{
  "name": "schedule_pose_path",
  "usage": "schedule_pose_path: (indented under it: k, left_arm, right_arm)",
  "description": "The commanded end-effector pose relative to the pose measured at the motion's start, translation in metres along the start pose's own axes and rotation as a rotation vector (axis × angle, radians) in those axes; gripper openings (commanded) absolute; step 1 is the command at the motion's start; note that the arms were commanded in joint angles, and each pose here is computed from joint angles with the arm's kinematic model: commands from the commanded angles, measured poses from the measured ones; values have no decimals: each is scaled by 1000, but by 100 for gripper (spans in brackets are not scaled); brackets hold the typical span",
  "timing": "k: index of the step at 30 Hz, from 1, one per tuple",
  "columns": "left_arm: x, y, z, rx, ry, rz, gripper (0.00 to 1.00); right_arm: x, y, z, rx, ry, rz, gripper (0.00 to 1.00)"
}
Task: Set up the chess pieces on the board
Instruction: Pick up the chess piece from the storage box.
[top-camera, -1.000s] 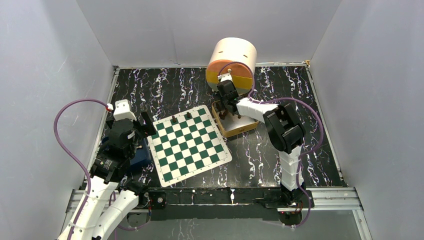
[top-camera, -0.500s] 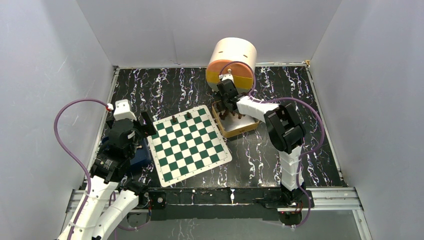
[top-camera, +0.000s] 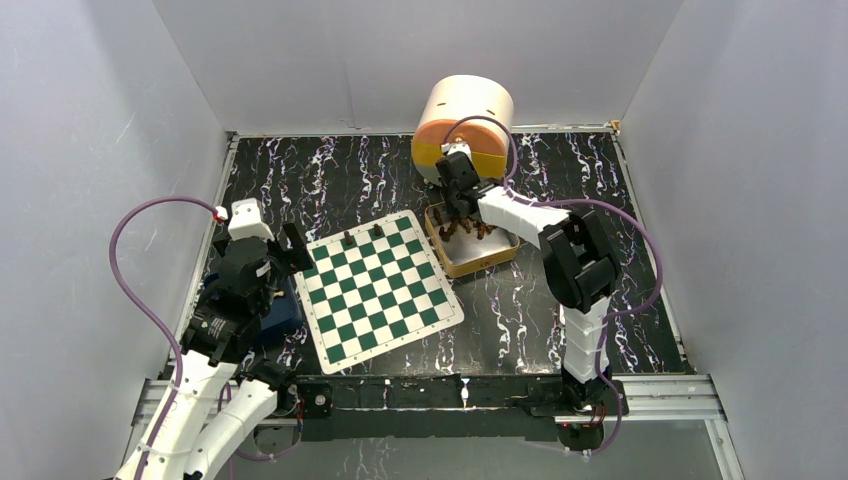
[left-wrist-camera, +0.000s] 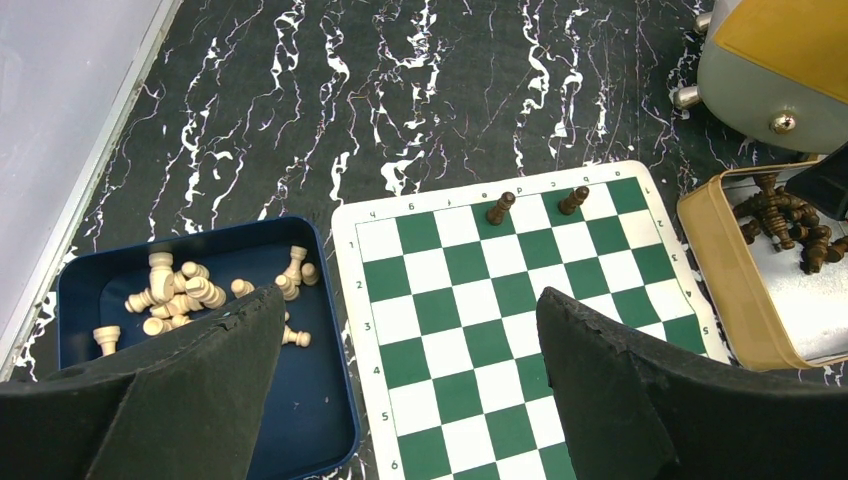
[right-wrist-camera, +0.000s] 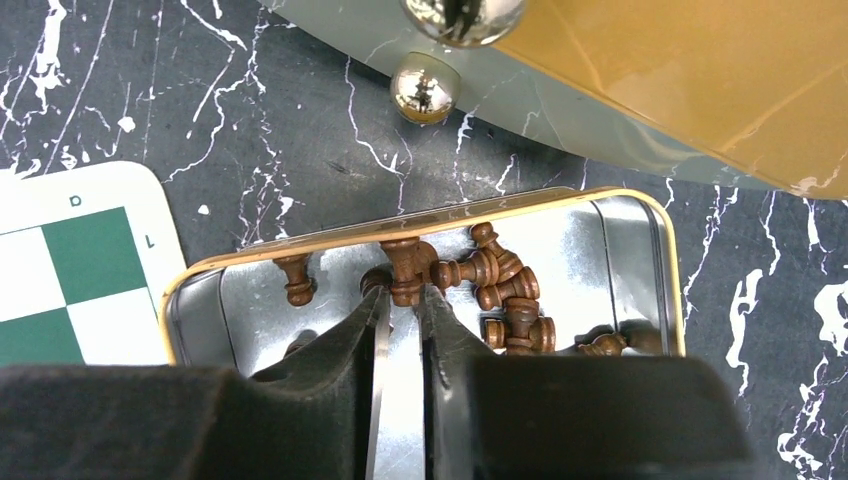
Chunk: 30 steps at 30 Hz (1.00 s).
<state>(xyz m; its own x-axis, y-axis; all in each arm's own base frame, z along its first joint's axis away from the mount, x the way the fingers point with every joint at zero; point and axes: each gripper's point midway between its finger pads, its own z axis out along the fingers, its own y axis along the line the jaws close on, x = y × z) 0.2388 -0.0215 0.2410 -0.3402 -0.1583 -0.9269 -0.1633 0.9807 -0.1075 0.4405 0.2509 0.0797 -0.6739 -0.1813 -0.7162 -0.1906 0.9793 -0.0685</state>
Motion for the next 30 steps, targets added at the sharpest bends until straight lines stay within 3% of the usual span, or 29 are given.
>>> schedule_pose_path:
  k: [1, 5, 30]
  left_arm:
    - [-3, 1, 2, -6, -13, -2, 93]
    - [-2, 0, 2, -2, -9, -1, 93]
    - [0, -2, 4, -1, 0, 11, 93]
  right_arm:
    - [-24, 2, -20, -56, -79, 1, 30]
    - [-24, 2, -15, -86, -112, -22, 34]
    - [-14, 6, 23, -86, -60, -48, 36]
